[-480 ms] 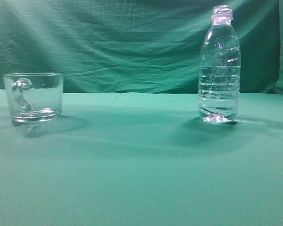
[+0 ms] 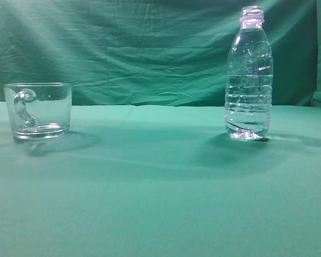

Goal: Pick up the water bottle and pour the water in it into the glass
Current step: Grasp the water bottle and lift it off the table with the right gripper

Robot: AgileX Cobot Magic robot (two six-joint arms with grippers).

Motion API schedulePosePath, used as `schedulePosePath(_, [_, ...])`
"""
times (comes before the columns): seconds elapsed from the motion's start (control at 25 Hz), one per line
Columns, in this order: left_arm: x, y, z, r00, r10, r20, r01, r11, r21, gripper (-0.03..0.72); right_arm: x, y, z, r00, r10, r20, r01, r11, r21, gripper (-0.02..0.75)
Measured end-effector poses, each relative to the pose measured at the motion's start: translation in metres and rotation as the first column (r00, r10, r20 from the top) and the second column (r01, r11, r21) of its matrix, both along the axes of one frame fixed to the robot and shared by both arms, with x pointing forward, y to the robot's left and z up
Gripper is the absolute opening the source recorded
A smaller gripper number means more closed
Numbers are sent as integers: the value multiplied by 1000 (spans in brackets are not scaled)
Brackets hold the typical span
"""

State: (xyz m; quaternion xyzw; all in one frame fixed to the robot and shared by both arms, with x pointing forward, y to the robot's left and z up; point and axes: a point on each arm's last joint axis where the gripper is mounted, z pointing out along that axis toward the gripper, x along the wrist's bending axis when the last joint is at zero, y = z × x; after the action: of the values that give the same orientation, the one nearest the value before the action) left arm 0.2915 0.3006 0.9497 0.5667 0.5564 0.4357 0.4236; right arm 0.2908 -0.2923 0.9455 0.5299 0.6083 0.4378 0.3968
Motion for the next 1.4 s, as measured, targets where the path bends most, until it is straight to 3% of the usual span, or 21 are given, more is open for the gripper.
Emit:
schedulePosePath(0.44, [0,0,0,1000,0,0,0,1000,0,0,1,0,3,1000,-1,31,1,1000,-15,0])
schedulePosePath(0.6, [0,0,0,1000,0,0,0,1000,0,0,4,0,20,975,-18,220,4,998,66,0])
schedulePosePath(0.72, [0,0,0,1000,0,0,0,1000,0,0,3,0,41,904,-38,426,-22,991,136,0])
schedulePosePath(0.8, [0,0,0,1000,0,0,0,1000,0,0,2,0,49,863,-50,503,-42,985,169,0])
schedulePosePath(0.96, [0,0,0,1000,0,0,0,1000,0,0,2,0,65,874,-61,482,-46,978,206,0])
schedulePosePath(1.16, [0,0,0,1000,0,0,0,1000,0,0,18,2,93,918,-74,390,-34,964,262,0])
schedulePosePath(1.4, [0,0,0,1000,0,0,0,1000,0,0,50,6,105,965,-81,248,5,955,296,0])
